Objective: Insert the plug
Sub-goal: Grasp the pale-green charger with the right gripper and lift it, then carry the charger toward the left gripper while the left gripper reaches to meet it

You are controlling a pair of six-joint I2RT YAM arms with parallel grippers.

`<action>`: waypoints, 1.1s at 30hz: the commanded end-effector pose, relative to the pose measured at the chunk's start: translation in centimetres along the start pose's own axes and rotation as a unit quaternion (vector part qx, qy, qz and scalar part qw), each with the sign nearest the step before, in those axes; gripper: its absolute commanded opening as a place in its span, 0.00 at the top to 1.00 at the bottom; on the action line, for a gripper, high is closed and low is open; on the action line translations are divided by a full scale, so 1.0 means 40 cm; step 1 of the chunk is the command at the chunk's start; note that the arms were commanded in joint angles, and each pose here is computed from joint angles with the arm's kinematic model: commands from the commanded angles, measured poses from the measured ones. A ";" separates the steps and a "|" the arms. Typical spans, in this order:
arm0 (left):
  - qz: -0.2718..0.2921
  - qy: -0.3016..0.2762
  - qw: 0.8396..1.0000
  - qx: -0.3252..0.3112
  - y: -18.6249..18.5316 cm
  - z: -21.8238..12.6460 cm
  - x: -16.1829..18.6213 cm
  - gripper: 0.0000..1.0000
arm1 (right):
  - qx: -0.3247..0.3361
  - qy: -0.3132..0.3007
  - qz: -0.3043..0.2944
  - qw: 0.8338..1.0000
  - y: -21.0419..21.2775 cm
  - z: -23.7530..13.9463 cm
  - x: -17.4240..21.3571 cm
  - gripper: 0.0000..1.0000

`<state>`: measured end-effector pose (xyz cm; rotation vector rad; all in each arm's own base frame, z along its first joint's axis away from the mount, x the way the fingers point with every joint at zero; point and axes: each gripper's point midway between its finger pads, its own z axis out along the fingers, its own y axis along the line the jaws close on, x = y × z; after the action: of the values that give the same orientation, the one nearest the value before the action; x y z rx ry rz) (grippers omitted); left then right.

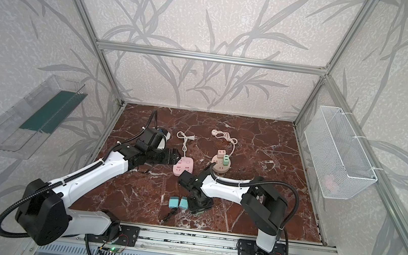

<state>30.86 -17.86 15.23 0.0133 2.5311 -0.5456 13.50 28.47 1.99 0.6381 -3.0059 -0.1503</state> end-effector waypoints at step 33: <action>-0.025 0.043 0.953 0.298 -0.255 -0.086 0.072 0.21 | -0.118 -0.274 -0.183 0.937 -0.035 -0.398 -0.239 1.00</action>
<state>25.93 -25.34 17.88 0.1489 2.4430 -1.2401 23.92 28.65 15.96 1.2883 -3.2715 -0.7045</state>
